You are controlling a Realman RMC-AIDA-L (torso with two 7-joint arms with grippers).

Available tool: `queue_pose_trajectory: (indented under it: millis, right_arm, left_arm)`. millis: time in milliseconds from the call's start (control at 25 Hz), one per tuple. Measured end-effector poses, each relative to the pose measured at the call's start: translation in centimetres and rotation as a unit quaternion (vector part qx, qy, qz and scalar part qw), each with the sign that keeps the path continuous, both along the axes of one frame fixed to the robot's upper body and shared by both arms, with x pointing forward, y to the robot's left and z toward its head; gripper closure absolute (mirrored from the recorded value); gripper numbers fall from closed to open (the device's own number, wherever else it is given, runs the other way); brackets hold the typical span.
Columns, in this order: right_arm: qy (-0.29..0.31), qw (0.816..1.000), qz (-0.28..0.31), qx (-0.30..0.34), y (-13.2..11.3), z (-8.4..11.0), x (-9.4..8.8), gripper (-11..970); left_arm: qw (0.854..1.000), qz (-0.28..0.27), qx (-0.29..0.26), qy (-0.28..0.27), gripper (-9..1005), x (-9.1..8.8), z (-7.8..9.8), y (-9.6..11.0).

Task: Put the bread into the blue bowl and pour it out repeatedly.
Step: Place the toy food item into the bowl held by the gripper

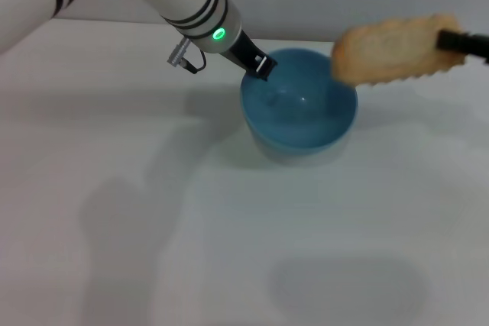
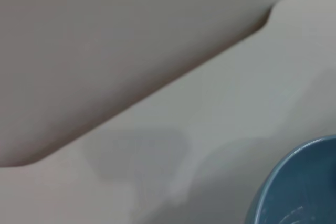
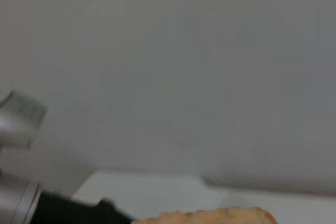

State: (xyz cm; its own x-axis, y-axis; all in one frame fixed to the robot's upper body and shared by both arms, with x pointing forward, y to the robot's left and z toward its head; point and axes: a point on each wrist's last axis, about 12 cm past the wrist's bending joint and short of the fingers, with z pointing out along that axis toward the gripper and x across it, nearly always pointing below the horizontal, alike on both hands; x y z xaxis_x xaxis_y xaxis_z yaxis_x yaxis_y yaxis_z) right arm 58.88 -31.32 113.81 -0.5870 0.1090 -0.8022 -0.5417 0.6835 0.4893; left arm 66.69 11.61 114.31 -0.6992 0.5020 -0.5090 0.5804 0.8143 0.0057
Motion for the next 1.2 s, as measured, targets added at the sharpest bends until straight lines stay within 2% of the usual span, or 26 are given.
queue_pose_trajectory:
  millis: [200, 360, 520, 1000, 1200]
  right_arm:
    - [0.054, 0.998, 0.013, -0.026, 1.9, -1.5, 0.5, 684]
    - [0.093, 0.995, 0.030, -0.036, 3.9, -3.6, 0.6, 718]
    - [0.102, 0.993, 0.042, -0.053, 5.1, -4.3, 0.9, 754]
    - [0.081, 0.994, 0.045, -0.054, 6.5, -3.7, 2.2, 817]
    - [0.040, 0.997, 0.059, -0.040, 7.0, -3.7, 2.1, 827]
  left_arm:
    - [1.000, -0.009, 0.001, 0.008, 997, -0.5, -0.2, -0.7]
    - [1.000, -0.002, -0.010, 0.011, 997, -0.5, -0.5, -0.6]
    - [1.000, 0.000, -0.014, 0.013, 997, -0.7, -0.8, -0.4]
    - [1.000, 0.002, -0.021, 0.017, 996, -0.8, -1.0, -0.3]
    - [1.000, 0.006, -0.023, 0.016, 996, -0.8, -1.2, 0.0]
